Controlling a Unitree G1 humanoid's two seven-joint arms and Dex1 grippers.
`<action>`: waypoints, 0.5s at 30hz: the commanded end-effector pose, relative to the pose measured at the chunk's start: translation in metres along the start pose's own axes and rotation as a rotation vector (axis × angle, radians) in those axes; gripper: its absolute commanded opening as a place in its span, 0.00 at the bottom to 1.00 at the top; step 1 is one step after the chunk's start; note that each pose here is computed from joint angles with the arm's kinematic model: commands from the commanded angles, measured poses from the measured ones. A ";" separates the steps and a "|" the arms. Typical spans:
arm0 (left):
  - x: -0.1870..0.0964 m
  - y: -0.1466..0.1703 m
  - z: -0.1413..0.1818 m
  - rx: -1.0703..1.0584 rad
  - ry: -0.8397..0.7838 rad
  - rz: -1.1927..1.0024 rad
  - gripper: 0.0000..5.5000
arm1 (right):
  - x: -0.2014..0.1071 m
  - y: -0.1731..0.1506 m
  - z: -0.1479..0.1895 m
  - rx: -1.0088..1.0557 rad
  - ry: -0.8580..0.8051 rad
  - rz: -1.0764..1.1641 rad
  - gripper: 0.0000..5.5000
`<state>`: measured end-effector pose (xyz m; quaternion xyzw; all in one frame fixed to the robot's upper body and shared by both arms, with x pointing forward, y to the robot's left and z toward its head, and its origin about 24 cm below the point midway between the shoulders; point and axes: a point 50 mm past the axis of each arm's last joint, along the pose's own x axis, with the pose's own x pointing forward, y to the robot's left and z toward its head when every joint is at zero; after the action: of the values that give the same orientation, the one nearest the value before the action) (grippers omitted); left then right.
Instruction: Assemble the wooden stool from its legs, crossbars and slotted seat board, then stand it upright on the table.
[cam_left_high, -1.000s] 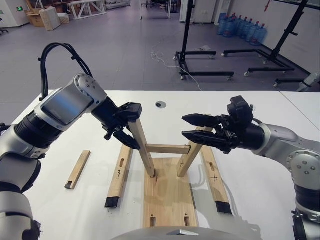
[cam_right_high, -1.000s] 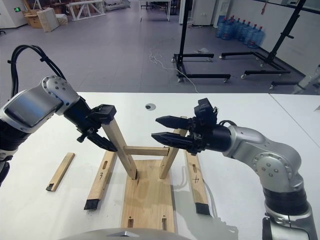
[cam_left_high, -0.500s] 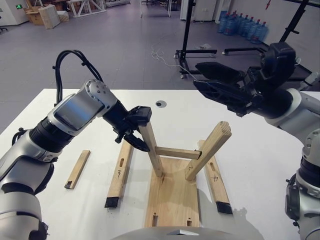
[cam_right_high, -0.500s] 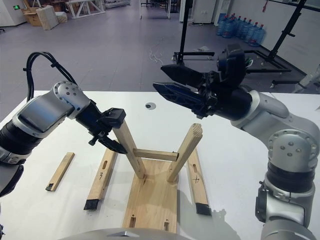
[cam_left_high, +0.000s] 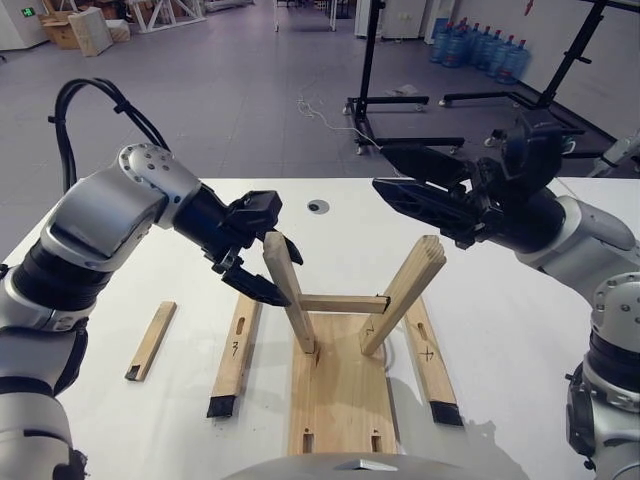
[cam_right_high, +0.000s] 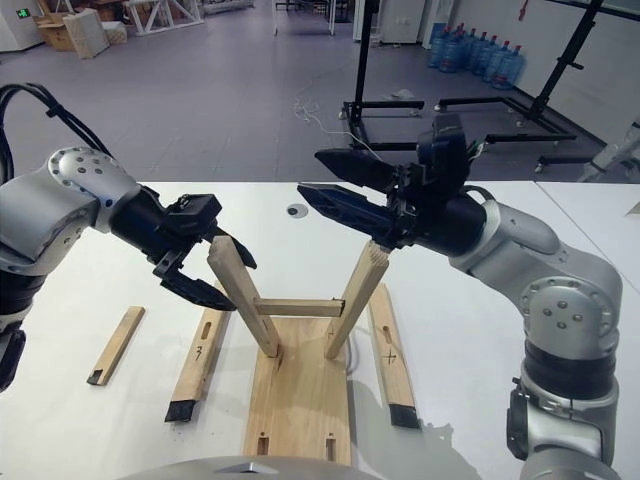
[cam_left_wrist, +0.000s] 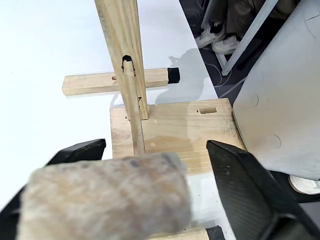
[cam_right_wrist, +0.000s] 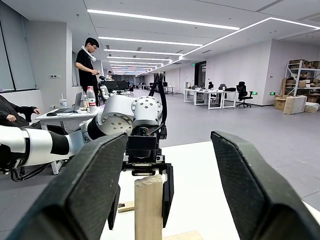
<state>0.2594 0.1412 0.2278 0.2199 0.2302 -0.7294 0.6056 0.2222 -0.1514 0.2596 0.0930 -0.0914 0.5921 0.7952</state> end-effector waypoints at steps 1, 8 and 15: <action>-0.015 -0.008 -0.008 -0.036 -0.071 0.153 0.74 | 0.005 -0.004 -0.002 -0.037 0.027 -0.013 0.56; -0.025 -0.024 -0.014 -0.086 -0.341 0.426 0.74 | 0.037 -0.009 -0.017 -0.185 0.070 -0.080 0.56; -0.027 -0.043 -0.012 -0.074 -0.738 0.727 0.74 | 0.044 -0.007 -0.055 -0.419 0.244 -0.200 0.56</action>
<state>0.2257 0.1710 0.2370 0.0181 -0.0196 -0.5440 0.8386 0.2463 -0.1019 0.2302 -0.0911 -0.1062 0.5082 0.8498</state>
